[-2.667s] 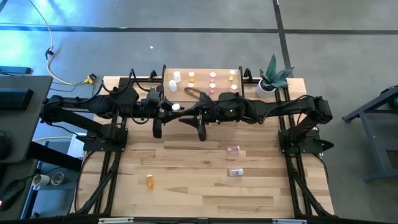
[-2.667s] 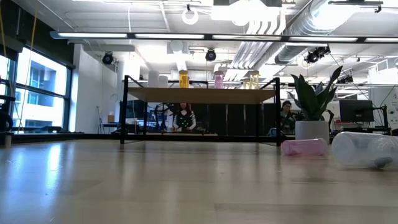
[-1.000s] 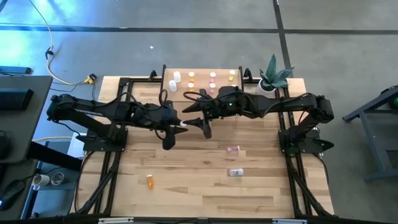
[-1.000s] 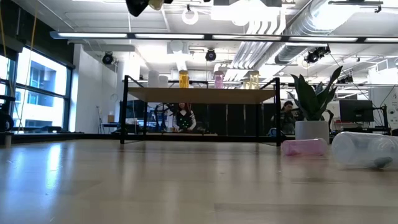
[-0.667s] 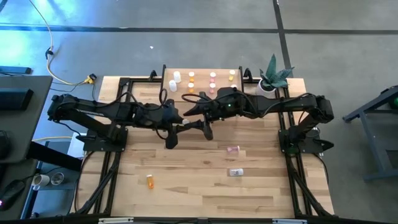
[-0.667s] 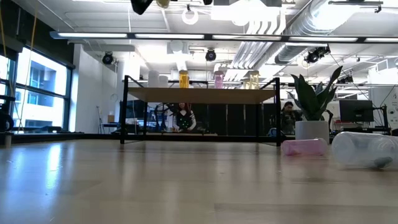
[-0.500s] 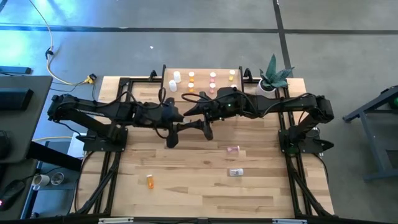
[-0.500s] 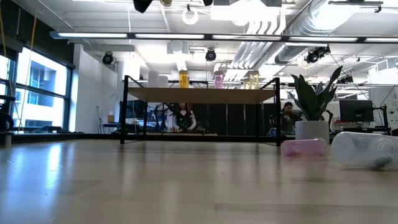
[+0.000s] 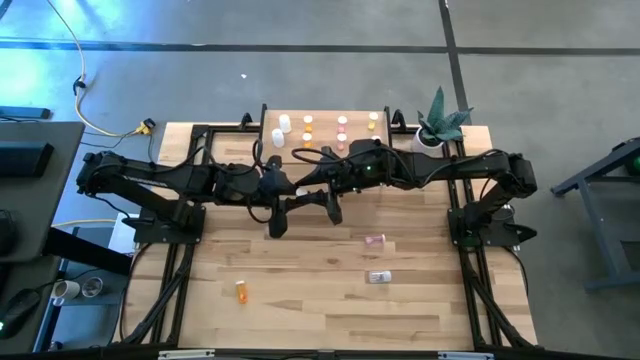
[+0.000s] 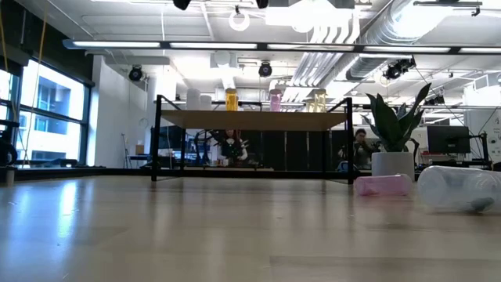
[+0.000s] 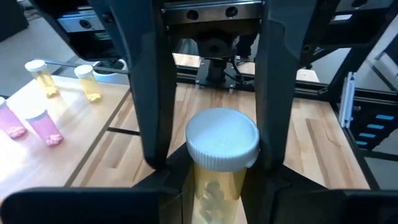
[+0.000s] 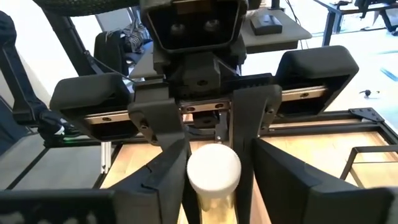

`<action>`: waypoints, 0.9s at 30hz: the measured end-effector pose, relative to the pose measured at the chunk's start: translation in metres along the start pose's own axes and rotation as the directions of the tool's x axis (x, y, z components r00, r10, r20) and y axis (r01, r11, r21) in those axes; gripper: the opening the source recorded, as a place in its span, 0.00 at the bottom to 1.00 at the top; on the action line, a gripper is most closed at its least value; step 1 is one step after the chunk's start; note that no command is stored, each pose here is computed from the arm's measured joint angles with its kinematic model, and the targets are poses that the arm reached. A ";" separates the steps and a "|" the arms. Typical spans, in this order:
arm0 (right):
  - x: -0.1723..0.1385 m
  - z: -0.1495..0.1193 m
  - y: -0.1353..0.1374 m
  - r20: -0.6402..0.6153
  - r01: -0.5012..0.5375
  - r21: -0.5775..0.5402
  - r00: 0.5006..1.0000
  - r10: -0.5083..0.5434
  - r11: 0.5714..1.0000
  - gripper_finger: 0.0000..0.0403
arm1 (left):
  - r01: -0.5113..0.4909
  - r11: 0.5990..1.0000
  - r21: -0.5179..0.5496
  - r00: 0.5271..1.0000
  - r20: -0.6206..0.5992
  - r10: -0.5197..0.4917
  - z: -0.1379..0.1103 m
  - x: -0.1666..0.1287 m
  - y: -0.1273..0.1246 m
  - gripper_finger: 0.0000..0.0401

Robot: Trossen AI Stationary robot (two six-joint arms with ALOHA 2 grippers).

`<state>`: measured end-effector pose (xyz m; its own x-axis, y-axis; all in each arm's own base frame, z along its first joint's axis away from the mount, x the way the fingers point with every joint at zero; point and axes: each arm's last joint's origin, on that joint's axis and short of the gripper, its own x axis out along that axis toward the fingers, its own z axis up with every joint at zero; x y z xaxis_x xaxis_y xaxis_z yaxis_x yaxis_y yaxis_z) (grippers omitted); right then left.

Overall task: Pick and place medicine bottles onto shelf by color
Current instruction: Put the yellow pill bottle aligned with the other yellow pill bottles on the shelf

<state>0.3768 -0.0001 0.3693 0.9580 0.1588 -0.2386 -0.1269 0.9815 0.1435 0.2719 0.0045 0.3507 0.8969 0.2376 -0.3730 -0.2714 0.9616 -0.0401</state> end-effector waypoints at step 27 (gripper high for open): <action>-0.004 -0.001 -0.001 -0.031 -0.010 -0.028 0.999 0.009 1.000 0.32 | 0.018 1.000 -0.010 1.000 0.005 -0.018 0.001 -0.001 0.000 0.21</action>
<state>0.3729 -0.0013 0.3695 0.9484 0.1711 -0.2669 -0.1438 0.9825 0.1187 0.2714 0.0042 0.3517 0.9033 0.2208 -0.3677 -0.2587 0.9643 -0.0563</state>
